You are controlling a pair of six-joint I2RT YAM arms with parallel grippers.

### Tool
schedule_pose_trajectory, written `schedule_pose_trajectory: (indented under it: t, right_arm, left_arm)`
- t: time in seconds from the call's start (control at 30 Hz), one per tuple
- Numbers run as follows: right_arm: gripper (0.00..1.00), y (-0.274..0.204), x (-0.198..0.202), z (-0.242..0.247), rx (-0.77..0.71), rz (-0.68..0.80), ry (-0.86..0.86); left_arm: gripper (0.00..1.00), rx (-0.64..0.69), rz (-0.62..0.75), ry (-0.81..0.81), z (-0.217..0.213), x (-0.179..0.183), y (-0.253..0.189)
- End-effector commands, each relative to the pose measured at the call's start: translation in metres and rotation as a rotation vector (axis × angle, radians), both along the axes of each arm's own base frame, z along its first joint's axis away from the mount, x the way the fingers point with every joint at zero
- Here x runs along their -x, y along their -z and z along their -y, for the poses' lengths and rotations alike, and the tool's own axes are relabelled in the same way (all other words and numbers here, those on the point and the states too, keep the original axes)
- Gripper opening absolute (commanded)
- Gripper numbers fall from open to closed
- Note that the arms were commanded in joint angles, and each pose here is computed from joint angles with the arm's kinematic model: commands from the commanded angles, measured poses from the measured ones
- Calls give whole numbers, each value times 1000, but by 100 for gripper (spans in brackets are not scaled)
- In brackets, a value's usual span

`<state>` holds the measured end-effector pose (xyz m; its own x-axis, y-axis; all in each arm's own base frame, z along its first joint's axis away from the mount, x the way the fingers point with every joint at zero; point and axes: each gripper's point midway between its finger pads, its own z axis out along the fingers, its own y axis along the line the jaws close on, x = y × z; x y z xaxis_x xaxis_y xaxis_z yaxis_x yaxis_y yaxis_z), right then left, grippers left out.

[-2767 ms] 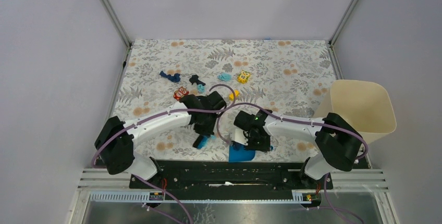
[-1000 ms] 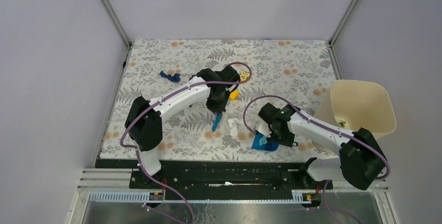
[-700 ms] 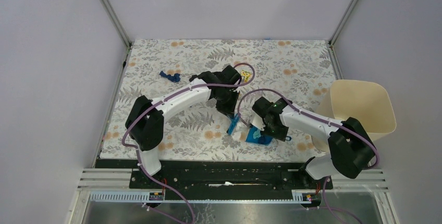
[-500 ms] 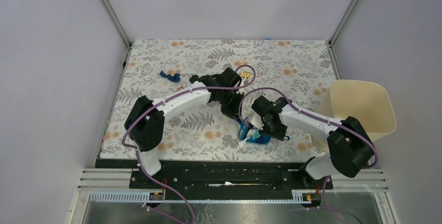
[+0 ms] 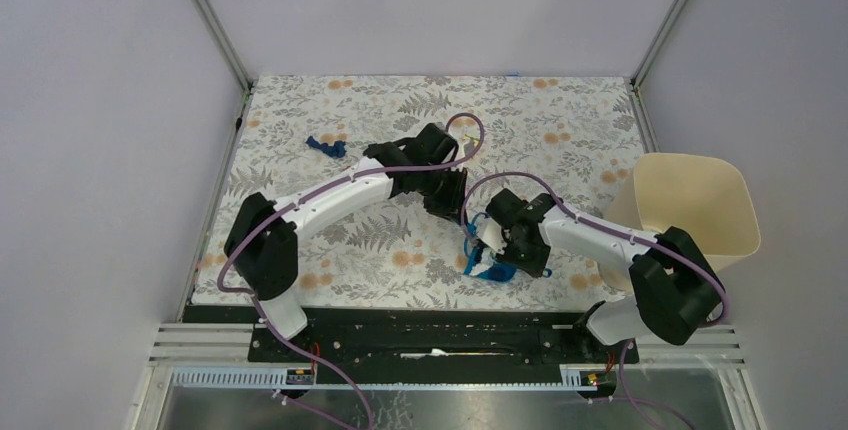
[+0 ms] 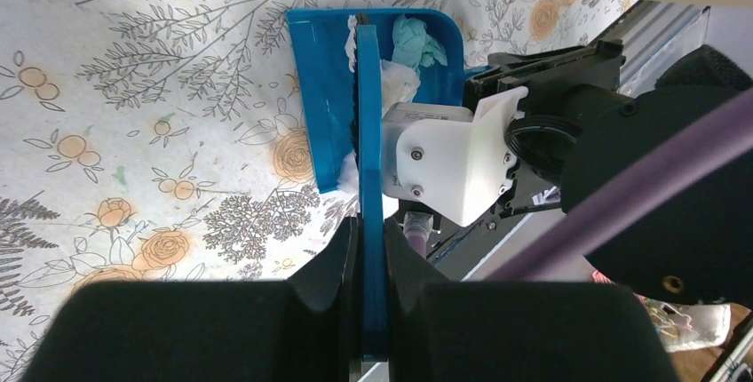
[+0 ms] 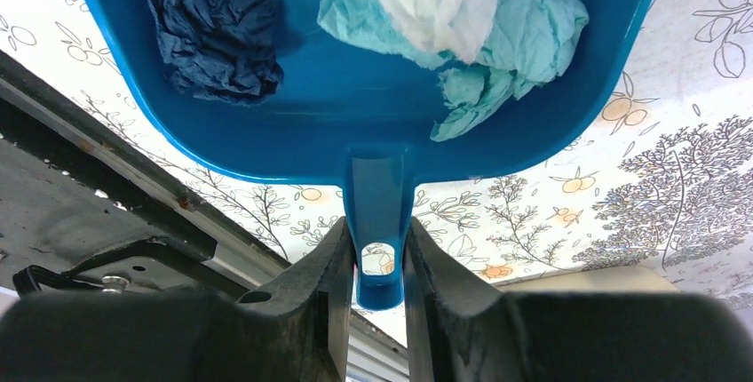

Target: Sweep away the paper scraps from the table

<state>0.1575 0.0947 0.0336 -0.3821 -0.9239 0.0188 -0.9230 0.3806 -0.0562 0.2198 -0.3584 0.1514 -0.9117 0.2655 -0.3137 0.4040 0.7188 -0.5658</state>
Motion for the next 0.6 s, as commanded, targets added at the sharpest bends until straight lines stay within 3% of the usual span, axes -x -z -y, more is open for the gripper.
schedule_pose_trajectory:
  t: [0.0, 0.57]
  right_arm:
    - [0, 2, 5, -4, -47, 0, 11]
    - [0, 0, -8, -14, -152, 129, 18]
  left_arm:
    - [0, 132, 152, -40, 14, -20, -52]
    - [0, 50, 198, -90, -10, -24, -61]
